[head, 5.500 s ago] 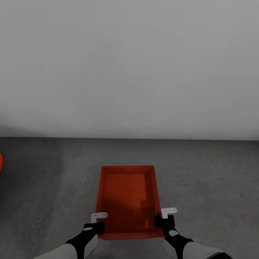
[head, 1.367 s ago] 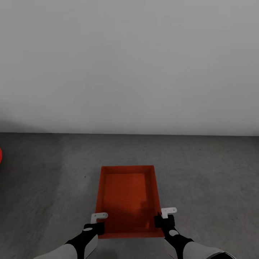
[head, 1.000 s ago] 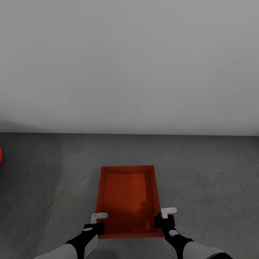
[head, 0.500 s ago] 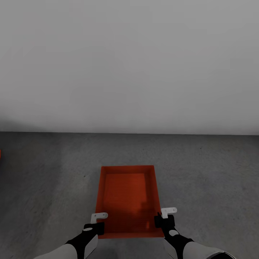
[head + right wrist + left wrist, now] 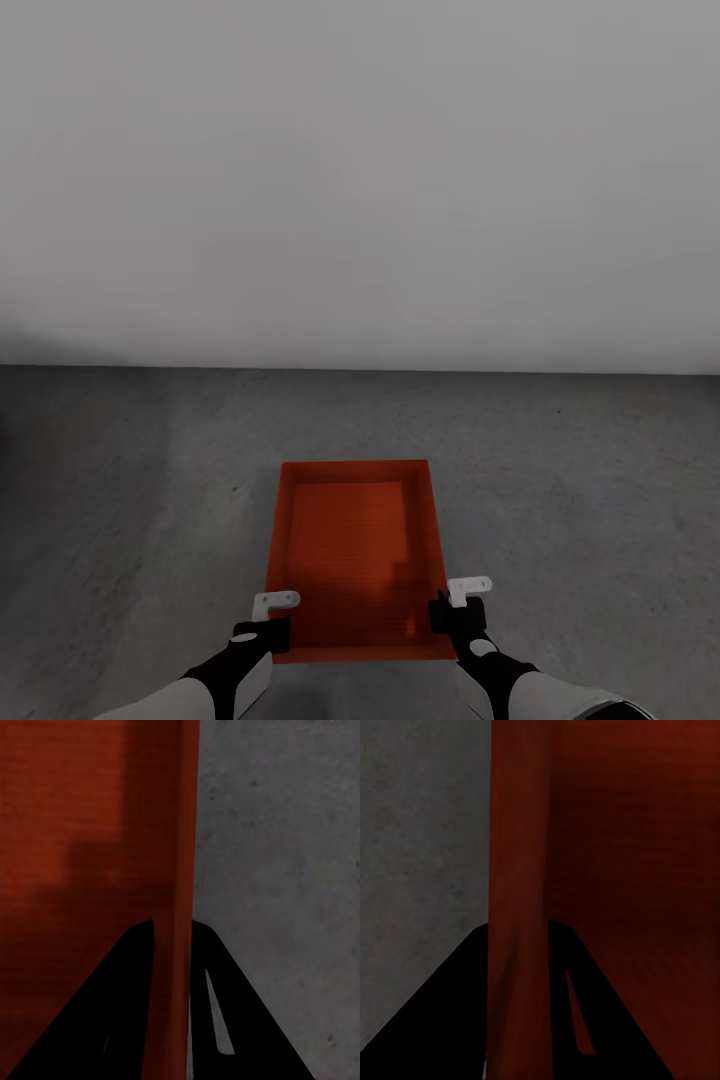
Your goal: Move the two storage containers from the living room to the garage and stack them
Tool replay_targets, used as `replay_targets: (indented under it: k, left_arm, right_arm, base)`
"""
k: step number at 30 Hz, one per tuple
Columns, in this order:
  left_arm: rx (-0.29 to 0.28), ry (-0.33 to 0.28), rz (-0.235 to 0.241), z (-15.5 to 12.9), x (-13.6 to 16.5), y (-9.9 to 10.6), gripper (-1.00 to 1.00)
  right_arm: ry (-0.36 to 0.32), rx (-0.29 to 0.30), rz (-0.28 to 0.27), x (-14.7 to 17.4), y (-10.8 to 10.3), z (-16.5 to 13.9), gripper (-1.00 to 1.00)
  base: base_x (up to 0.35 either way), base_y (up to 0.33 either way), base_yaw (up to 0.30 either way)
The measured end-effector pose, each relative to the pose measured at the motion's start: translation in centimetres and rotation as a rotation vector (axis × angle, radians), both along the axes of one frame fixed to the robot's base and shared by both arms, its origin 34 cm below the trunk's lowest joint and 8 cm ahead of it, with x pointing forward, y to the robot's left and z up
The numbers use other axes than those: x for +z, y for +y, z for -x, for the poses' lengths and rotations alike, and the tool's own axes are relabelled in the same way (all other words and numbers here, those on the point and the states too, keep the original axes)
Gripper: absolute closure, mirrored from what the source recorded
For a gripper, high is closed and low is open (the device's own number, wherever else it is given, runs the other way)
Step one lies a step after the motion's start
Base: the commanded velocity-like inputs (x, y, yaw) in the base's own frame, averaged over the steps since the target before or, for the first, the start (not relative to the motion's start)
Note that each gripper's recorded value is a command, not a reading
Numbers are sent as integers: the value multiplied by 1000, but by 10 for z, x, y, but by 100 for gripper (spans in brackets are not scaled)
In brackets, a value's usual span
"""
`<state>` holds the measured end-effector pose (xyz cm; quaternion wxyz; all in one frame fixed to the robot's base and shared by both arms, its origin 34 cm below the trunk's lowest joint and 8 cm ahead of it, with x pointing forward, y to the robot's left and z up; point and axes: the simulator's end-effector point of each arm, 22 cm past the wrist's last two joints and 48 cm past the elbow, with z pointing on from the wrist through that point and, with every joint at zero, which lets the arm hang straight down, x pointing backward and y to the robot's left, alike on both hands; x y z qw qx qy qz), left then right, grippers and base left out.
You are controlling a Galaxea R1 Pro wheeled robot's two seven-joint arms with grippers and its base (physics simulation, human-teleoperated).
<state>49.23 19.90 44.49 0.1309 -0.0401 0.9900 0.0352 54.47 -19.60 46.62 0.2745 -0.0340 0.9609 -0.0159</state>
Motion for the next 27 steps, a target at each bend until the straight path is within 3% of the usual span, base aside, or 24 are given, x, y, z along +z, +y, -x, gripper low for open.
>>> replay_targets:
  k: [27]
  left_arm:
    - [0,0,-1,0,0,0,100]
  right_arm:
    - [-1,0,0,0,0,0,100]
  base:
    - [0,0,0]
